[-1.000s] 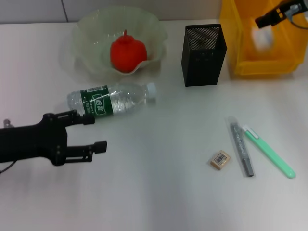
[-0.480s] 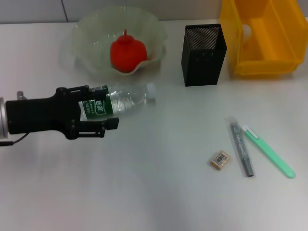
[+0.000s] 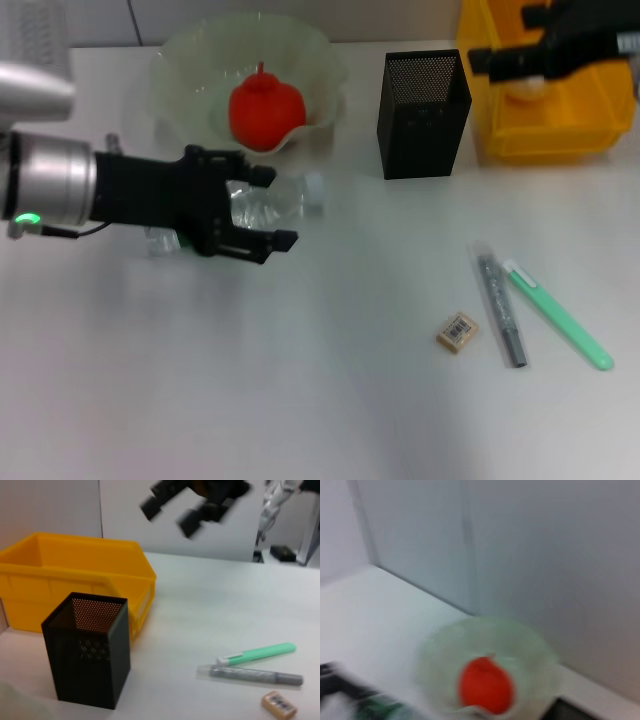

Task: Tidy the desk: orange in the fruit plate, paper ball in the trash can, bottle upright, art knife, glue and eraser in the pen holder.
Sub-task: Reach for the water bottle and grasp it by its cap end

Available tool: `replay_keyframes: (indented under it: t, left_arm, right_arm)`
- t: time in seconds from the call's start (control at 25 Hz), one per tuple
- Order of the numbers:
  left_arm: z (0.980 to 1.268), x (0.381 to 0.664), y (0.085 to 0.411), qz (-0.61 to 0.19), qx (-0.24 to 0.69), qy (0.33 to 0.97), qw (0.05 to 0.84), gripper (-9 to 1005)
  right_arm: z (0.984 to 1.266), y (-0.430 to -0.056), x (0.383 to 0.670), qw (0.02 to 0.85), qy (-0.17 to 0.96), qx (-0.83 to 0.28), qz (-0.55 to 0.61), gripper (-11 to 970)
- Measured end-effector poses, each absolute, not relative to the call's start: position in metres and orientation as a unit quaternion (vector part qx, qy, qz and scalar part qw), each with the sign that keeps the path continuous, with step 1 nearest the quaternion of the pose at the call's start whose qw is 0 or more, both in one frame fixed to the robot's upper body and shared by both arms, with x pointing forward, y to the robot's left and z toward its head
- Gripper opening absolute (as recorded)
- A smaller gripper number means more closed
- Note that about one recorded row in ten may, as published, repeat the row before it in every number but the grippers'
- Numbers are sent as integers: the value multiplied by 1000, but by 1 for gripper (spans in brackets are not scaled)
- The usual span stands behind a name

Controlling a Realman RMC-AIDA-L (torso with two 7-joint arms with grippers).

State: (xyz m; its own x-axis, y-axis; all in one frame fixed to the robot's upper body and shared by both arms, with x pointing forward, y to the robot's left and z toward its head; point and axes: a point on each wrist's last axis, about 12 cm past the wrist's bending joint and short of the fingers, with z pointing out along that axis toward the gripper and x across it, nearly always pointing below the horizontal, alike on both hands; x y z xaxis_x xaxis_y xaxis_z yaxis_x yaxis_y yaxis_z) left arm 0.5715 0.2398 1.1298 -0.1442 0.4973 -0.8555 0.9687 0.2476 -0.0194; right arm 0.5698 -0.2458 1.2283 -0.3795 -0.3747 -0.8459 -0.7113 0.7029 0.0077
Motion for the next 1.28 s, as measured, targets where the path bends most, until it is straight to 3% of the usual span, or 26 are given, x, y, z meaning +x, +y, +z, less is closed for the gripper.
replay_keyframes:
  t: [0.6,0.84,1.28]
  left_arm:
    - [1121,601,173,-170,589,705,358,702]
    - [1111,602,158,-135,602,697,365,699]
    - [1097,604,142,-82,606,696,376,695]
  right_arm:
    - [1160,-330,496,487,736,-323,342,839]
    - [1156,-350,488,507,733,-287,351,839]
    - [1156,-349,492,509,732,-281,354,839]
